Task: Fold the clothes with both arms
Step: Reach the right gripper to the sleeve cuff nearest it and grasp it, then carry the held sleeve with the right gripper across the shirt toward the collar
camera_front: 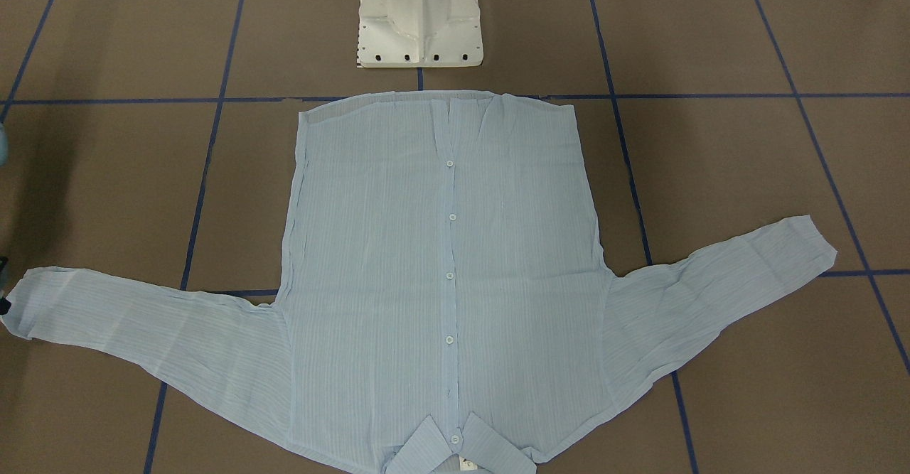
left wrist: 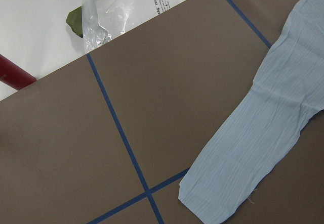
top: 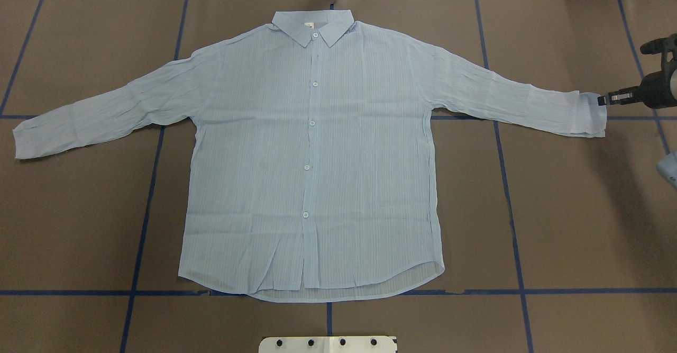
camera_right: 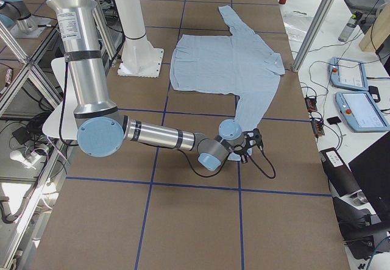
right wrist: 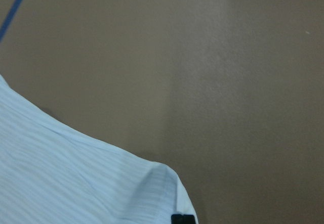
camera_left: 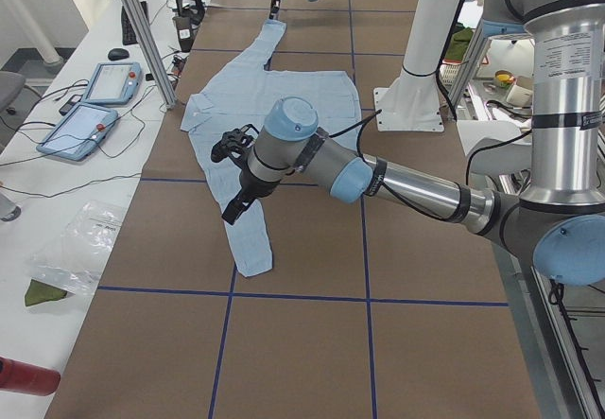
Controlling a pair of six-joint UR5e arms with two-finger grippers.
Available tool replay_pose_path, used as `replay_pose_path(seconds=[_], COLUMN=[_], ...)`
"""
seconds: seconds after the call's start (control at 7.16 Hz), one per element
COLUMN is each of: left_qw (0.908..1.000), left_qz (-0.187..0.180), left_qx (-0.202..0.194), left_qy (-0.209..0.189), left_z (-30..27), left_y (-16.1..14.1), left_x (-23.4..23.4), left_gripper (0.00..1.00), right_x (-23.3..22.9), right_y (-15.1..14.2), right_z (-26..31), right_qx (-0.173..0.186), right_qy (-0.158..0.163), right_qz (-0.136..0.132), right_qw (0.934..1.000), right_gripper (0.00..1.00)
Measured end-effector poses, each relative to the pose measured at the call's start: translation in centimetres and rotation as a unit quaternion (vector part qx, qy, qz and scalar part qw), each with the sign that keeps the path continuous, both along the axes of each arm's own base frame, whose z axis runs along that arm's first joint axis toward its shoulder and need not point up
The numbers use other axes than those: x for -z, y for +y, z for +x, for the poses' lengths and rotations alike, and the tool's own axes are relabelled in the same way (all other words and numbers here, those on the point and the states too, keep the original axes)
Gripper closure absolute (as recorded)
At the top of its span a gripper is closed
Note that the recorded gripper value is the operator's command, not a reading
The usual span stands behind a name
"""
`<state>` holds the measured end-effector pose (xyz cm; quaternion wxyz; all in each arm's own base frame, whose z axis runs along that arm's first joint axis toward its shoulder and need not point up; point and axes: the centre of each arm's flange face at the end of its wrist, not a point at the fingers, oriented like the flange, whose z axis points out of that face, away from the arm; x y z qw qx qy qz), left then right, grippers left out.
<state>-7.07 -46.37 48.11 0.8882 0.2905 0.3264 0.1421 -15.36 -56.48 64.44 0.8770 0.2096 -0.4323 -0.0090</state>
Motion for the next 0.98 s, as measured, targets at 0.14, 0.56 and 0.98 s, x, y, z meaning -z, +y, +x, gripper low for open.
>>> replay_pose_path(seconds=[0.14,0.56,0.98], left_qw=[1.0000,1.0000,1.0000], left_qz=[0.000,0.000,0.000], left_qx=[0.000,-0.001,0.000], left_qy=[0.000,0.000,0.000], left_z=[0.0,0.1,0.1], left_y=[0.0,0.0,0.0], left_x=[0.0,0.0,0.1], left_gripper=[0.00,0.00,0.00], right_x=[3.5,16.1,29.7], right_y=[-0.5,-0.5,-1.3], right_z=[0.2,-0.9,-13.8], right_qx=[-0.004,-0.056,-0.115], right_qy=[-0.015,-0.067,-0.103], right_qz=[-0.006,-0.048,-0.082], right_qw=[0.9999,0.9950,0.9846], right_gripper=[1.00,1.00,1.00])
